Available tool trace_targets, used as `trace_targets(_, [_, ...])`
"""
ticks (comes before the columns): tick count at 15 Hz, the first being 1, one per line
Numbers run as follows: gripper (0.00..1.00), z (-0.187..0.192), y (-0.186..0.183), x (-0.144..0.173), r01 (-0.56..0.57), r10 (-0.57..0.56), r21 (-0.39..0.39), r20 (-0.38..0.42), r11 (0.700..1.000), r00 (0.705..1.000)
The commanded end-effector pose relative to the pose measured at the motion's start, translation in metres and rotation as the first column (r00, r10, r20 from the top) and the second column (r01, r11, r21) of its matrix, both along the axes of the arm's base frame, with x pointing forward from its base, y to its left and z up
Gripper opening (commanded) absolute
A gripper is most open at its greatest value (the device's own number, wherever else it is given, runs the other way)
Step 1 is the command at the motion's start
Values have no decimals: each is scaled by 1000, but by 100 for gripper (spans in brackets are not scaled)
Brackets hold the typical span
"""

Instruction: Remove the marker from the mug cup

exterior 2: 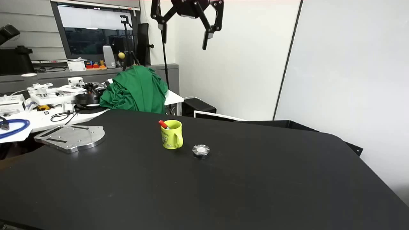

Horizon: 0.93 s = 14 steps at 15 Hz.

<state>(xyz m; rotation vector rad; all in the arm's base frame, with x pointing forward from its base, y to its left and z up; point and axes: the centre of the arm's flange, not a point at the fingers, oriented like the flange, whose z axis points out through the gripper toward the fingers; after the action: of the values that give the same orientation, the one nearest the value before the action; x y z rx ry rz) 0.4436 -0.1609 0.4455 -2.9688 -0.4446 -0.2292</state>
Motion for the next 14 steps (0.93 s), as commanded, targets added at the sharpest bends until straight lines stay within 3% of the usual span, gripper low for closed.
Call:
trace_targets(1, [100,-8,19,50,-1,3,-55,36,998,999])
trace_targets(9, [100,-37,101,136,-55,88,-190,167,980,982])
trace_targets(14, [100,-65,147,171,-136,174,-262,128,955,976])
